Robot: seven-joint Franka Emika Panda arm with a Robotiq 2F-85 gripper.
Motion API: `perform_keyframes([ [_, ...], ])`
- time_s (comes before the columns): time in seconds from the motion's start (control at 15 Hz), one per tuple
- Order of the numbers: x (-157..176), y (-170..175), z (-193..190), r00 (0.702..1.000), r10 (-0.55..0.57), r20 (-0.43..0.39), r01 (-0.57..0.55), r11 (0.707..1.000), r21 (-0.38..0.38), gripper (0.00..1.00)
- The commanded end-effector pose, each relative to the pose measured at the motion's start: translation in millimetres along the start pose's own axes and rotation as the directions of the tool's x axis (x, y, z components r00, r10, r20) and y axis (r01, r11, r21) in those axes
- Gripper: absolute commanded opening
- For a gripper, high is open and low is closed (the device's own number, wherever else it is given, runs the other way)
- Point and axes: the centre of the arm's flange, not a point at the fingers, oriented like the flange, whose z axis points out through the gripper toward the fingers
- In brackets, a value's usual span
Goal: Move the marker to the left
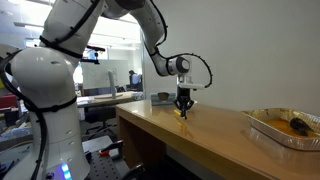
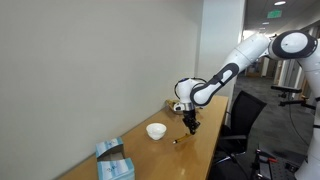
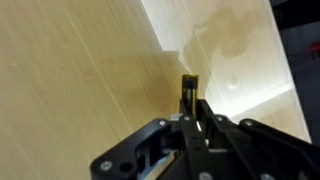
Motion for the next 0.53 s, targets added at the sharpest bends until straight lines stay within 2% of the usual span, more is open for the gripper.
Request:
perform_keyframes([
  [0.0,19.0,-12.2,-1.7,0.998,0.022,-0.065,-0.024,0.999,-0.026,0.03],
  [0.2,34.6,-23.2,-3.2,0.994,0.030,-0.108,-0.032,0.999,-0.011,0.03],
  [0.47,44.6,-36.5,7.0,0.996,-0.013,-0.088,0.011,1.000,-0.028,0.03],
])
